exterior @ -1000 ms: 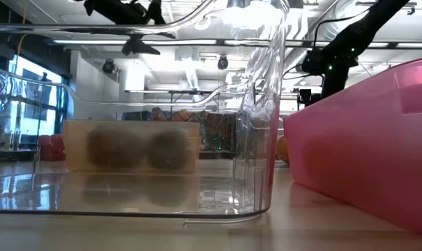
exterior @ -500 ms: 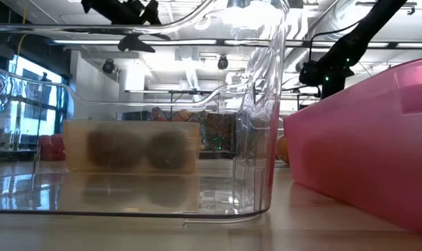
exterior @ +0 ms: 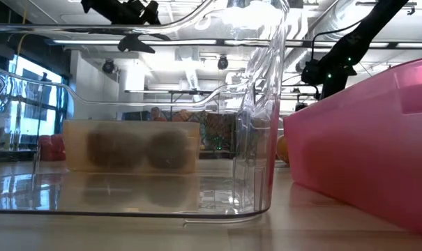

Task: Sort produce into baskets
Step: Put the top right bell pepper into the bottom transparent bin

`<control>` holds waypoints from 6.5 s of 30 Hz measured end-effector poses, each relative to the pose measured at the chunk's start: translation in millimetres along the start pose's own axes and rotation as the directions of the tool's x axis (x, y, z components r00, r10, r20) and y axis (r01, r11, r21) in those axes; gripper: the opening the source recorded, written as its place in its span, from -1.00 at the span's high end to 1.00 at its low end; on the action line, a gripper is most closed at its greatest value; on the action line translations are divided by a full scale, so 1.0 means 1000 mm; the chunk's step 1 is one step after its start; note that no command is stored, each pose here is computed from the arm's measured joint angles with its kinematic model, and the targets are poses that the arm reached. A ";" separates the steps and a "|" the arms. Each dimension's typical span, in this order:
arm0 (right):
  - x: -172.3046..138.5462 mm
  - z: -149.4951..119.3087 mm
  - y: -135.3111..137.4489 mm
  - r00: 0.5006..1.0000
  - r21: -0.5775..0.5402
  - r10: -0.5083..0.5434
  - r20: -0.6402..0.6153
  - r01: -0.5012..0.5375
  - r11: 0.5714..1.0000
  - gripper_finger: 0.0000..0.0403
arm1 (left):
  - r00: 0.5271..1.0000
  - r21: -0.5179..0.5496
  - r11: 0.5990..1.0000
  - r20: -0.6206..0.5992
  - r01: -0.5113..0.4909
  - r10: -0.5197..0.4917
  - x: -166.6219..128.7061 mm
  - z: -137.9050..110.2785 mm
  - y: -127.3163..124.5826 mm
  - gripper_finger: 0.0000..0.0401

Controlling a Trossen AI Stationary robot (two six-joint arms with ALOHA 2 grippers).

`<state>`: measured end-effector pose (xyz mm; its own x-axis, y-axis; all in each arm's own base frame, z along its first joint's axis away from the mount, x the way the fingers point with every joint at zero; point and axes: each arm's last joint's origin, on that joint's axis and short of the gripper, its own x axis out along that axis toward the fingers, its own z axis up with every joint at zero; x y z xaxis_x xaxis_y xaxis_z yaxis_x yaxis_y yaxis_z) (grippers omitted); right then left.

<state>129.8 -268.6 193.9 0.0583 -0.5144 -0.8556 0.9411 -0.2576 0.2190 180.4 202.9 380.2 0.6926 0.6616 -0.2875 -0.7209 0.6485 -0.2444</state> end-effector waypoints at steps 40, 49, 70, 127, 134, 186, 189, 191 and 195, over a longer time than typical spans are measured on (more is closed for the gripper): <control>-0.087 -0.059 -0.004 0.974 0.342 -0.225 0.040 0.198 0.919 -0.53 | 1.000 0.007 1.000 0.000 0.004 -0.004 0.000 0.000 0.000 -0.80; -0.039 -0.071 0.012 0.946 0.390 -0.319 -0.053 0.314 0.865 -0.53 | 0.997 0.001 0.999 -0.061 0.049 -0.048 0.000 -0.005 -0.001 -0.80; 0.002 -0.086 0.019 0.907 0.383 -0.409 -0.100 0.414 0.826 -0.54 | 0.992 0.115 0.993 -0.124 0.036 -0.022 -0.001 -0.011 0.001 -0.80; -0.004 -0.076 0.015 0.924 0.436 -0.292 -0.245 0.374 0.818 -0.88 | 0.991 0.149 0.988 -0.132 0.039 -0.019 -0.001 -0.012 0.001 -0.80; 0.007 -0.074 0.013 0.910 0.467 -0.290 -0.297 0.403 0.787 -0.88 | 0.991 0.148 0.988 -0.132 0.039 -0.019 -0.001 -0.012 0.001 -0.80; -0.188 -0.172 0.081 0.490 -0.458 0.656 -0.574 -0.856 0.240 -0.38 | 0.832 -0.374 0.836 -0.231 0.402 -0.503 -0.055 -0.064 -0.170 -0.80; -0.204 -0.214 0.094 0.362 -0.400 0.678 -0.639 -0.910 0.109 -0.39 | 0.821 -0.392 0.814 -0.208 0.428 -0.532 -0.073 -0.069 -0.188 -0.80; -0.211 -0.241 0.102 0.295 -0.344 0.686 -0.665 -0.937 0.069 -0.39 | 0.805 -0.400 0.793 -0.189 0.460 -0.562 -0.086 -0.070 -0.195 -0.80; -0.216 -0.292 0.111 0.184 -0.243 0.684 -0.706 -0.970 0.010 -0.39 | 0.768 -0.419 0.730 -0.110 0.540 -0.631 -0.117 -0.062 -0.199 -0.80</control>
<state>318.9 52.4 265.9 0.8896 0.3062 -0.3388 0.0341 0.6953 0.7179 241.8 -26.6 405.4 0.9840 0.0567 -0.1687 -0.1625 0.6733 -0.7213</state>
